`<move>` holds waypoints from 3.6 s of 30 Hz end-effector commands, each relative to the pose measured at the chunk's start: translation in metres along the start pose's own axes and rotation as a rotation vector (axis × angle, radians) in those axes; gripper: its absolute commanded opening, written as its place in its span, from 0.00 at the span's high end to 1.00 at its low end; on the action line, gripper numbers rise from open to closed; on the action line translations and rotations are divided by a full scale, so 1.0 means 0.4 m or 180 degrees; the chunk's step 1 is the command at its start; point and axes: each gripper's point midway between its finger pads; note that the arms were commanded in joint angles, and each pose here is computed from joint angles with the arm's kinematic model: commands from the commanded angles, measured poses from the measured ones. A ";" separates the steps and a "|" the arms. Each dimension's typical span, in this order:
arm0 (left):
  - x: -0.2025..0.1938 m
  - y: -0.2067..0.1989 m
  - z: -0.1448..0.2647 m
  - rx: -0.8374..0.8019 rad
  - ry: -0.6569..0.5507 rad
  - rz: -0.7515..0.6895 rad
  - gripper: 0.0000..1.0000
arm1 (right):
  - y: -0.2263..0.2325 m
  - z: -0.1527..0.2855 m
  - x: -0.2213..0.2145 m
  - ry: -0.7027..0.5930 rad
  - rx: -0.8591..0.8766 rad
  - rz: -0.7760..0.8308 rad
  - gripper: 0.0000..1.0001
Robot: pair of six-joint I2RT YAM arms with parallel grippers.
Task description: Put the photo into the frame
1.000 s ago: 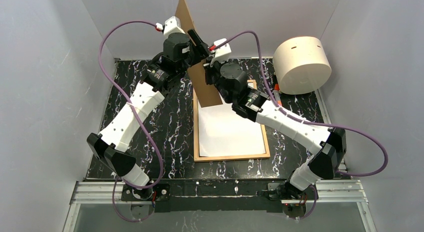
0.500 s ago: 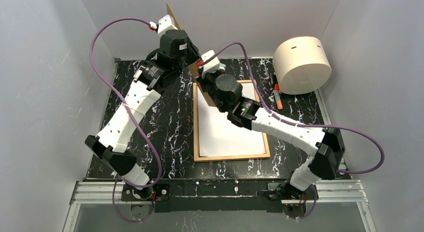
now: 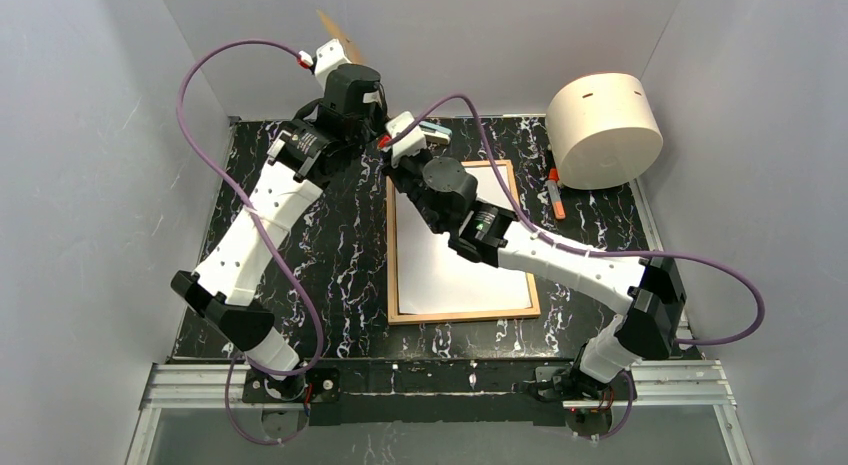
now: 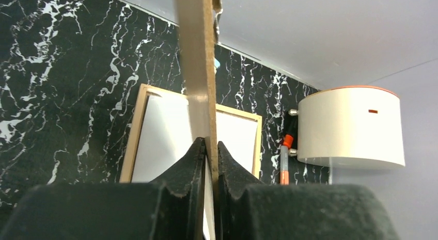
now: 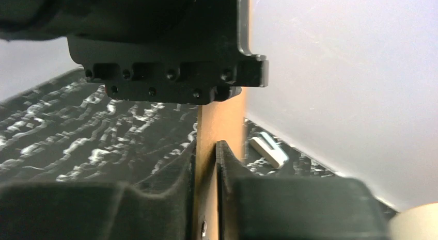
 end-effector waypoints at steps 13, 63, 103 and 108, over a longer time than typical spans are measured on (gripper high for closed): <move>0.189 -0.058 0.028 -0.0860 -0.0322 0.0092 1.00 | 0.054 0.189 0.279 -0.0858 0.1447 -0.0765 0.01; 0.274 -0.188 0.173 -0.3191 0.0648 0.1368 1.00 | -0.480 0.166 0.046 -0.0394 0.1844 -0.4121 0.60; -0.378 0.432 -0.169 -0.0423 0.1942 0.0759 0.17 | -0.335 0.265 -0.435 0.1279 0.0707 -0.3968 0.99; -0.480 0.491 -0.198 -0.0229 0.2213 0.0846 0.21 | -0.315 0.280 -0.473 0.1390 0.0753 -0.3801 0.99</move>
Point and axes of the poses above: each gripper's point midway between its finger pads, its own z axis back along the fingers, its own y axis along the line the jaws close on, x = y × z, and after that the axes turned 4 degrees about z, right-handed
